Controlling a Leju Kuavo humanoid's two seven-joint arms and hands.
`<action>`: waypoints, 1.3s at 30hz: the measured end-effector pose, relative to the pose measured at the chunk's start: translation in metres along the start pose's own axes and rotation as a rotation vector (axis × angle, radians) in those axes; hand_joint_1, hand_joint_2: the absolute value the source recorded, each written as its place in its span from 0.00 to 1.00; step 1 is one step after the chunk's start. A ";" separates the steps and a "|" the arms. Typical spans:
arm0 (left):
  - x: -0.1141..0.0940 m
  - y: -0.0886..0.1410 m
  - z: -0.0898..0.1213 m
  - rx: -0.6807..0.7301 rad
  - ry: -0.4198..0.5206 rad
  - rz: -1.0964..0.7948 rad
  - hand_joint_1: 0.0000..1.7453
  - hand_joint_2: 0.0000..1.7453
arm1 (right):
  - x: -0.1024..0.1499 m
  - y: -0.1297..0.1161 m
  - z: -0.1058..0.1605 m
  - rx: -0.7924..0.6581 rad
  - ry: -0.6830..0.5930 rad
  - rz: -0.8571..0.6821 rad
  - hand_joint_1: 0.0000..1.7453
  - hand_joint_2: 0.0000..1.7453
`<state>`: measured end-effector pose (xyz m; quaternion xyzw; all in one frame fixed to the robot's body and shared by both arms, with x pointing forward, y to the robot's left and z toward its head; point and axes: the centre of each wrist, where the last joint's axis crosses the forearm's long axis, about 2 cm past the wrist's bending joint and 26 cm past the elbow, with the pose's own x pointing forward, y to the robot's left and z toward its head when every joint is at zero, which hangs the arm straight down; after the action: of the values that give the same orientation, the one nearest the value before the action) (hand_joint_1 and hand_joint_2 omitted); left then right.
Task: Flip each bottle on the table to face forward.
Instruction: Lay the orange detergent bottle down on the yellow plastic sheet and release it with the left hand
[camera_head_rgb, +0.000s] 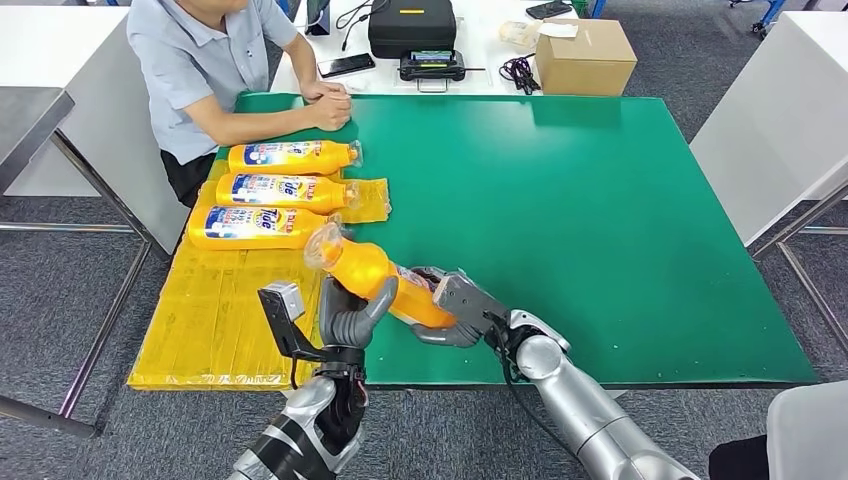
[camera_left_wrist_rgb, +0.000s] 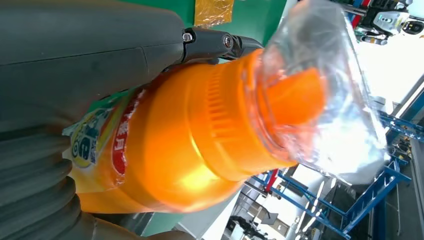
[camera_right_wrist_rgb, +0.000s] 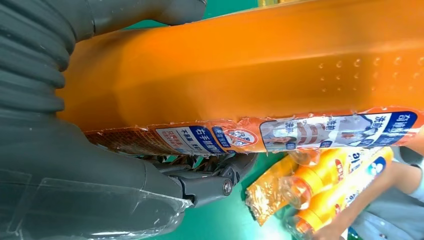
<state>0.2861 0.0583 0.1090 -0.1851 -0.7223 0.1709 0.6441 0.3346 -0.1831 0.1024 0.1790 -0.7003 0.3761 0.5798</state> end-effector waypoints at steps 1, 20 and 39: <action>0.000 0.000 0.000 -0.001 0.001 0.001 0.77 1.00 | -0.001 0.000 0.000 0.000 0.003 0.001 1.00 1.00; 0.000 0.005 -0.003 0.002 -0.008 0.021 1.00 1.00 | -0.003 0.003 0.000 0.017 0.018 0.000 1.00 1.00; -0.002 0.005 0.001 0.001 -0.022 -0.093 1.00 1.00 | -0.009 0.004 0.005 -0.055 0.031 0.011 0.00 1.00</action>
<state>0.2854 0.0614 0.1048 -0.1491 -0.7371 0.1431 0.6435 0.3310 -0.1856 0.0927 0.1533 -0.7023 0.3623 0.5933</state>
